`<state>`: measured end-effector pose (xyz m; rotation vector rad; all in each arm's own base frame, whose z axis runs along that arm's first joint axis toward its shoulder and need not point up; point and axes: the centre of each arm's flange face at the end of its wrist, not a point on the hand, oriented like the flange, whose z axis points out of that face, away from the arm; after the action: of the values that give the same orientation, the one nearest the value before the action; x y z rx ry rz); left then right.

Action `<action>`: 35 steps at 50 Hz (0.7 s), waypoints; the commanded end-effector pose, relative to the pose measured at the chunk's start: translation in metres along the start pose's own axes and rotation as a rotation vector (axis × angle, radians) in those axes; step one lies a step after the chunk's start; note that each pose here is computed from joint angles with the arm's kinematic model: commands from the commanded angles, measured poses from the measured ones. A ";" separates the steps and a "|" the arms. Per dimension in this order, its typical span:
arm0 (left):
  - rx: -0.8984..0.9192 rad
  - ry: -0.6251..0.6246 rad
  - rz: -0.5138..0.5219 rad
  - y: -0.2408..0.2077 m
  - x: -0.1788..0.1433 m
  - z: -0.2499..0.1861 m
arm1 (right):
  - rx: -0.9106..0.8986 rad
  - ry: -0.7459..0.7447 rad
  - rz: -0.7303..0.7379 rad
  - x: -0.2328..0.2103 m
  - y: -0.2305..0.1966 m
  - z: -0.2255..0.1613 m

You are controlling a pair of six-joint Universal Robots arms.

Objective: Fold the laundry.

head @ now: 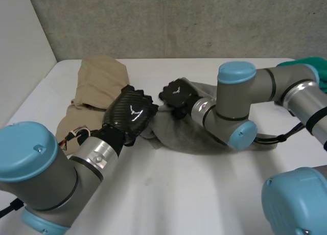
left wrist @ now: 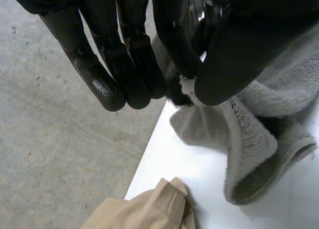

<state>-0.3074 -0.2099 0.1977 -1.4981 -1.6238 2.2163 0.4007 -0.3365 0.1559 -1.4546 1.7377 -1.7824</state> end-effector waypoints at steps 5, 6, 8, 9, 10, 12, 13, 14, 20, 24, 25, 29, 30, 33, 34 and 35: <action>-0.025 -0.139 -0.084 0.013 -0.040 0.025 | -0.119 0.089 -0.089 0.033 -0.028 -0.065; -0.029 -0.156 -0.107 0.014 -0.045 0.026 | -0.118 0.092 -0.098 0.035 -0.030 -0.071; -0.035 -0.214 -0.195 0.017 -0.060 0.031 | -0.088 0.121 -0.131 0.041 -0.043 -0.083; -0.039 -0.232 -0.230 0.018 -0.064 0.032 | -0.075 0.137 -0.139 0.044 -0.048 -0.087; -0.042 -0.243 -0.262 0.019 -0.068 0.033 | -0.067 0.149 -0.143 0.046 -0.053 -0.091; -0.059 -0.258 -0.361 0.024 -0.074 0.035 | -0.039 0.174 -0.151 0.050 -0.066 -0.100; -0.073 -0.253 -0.391 0.027 -0.074 0.035 | -0.033 0.181 -0.156 0.050 -0.070 -0.103; -0.089 -0.244 -0.421 0.029 -0.072 0.035 | -0.028 0.184 -0.160 0.051 -0.074 -0.105; -0.202 -0.148 -0.614 0.044 -0.063 0.034 | -0.017 0.175 -0.183 0.044 -0.097 -0.120; -0.256 -0.077 -0.709 0.046 -0.059 0.033 | -0.023 0.168 -0.204 0.037 -0.110 -0.127; -0.269 -0.063 -0.729 0.047 -0.057 0.032 | -0.023 0.167 -0.208 0.036 -0.112 -0.128; -0.314 -0.006 -0.834 0.049 -0.051 0.033 | -0.005 0.172 -0.221 0.030 -0.124 -0.133; -0.320 0.007 -0.857 0.049 -0.049 0.033 | 0.000 0.172 -0.223 0.029 -0.126 -0.134; -0.353 0.052 -0.940 0.052 -0.042 0.036 | 0.020 0.174 -0.230 0.025 -0.133 -0.136; -0.359 0.061 -0.959 0.053 -0.040 0.037 | 0.025 0.172 -0.231 0.024 -0.135 -0.136; -0.380 0.082 -1.000 0.055 -0.035 0.039 | 0.032 0.168 -0.233 0.021 -0.137 -0.138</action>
<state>-0.2794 -0.2821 0.1938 -0.6010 -2.1329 1.5208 0.3397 -0.2466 0.3064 -1.5908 1.7103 -2.0743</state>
